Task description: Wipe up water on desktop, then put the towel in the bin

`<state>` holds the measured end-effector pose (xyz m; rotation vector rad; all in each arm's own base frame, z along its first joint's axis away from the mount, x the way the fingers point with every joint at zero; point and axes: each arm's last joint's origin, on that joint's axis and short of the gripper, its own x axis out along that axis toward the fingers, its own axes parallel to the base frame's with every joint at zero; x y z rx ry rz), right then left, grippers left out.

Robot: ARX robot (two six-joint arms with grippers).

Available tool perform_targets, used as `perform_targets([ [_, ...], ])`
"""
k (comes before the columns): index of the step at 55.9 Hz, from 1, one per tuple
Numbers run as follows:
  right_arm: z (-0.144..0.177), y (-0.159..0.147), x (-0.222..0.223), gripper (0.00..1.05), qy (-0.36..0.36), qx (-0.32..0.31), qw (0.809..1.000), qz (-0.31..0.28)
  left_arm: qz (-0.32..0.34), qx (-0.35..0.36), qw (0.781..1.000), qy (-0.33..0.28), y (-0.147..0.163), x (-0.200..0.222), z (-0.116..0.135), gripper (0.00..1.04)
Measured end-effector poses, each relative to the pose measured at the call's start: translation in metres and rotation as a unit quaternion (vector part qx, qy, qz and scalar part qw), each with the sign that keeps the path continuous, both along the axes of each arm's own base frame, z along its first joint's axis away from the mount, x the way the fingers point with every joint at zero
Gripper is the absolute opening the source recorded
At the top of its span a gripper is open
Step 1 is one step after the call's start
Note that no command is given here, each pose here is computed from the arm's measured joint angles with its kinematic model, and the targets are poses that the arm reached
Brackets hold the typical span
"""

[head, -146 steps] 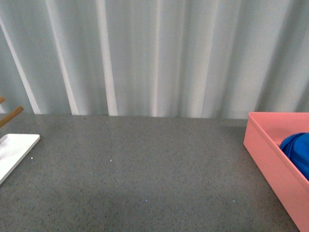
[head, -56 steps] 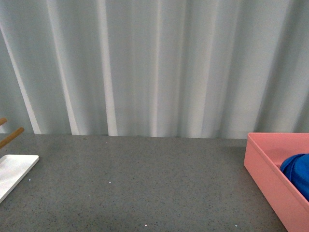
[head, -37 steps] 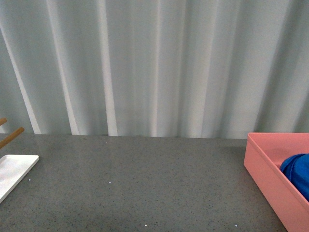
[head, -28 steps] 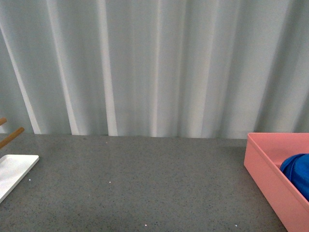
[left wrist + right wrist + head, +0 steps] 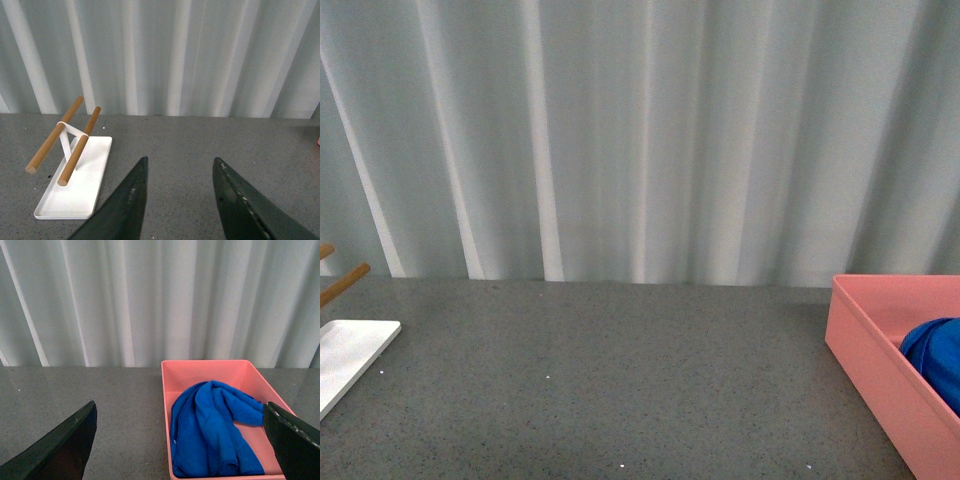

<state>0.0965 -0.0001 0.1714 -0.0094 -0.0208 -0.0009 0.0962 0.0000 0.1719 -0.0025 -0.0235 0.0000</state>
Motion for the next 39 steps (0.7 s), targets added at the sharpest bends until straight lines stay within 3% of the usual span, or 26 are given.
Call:
perform_targets([
  [18, 0.0000, 0.0000, 0.0000, 0.98, 0.000, 0.000, 1.000, 0.000, 0.000, 0.000, 1.000, 0.000, 0.0000, 0.0000, 0.0000, 0.99],
  [39, 0.0000, 0.0000, 0.0000, 0.98, 0.000, 0.000, 1.000, 0.000, 0.000, 0.000, 1.000, 0.000, 0.0000, 0.0000, 0.0000, 0.98],
])
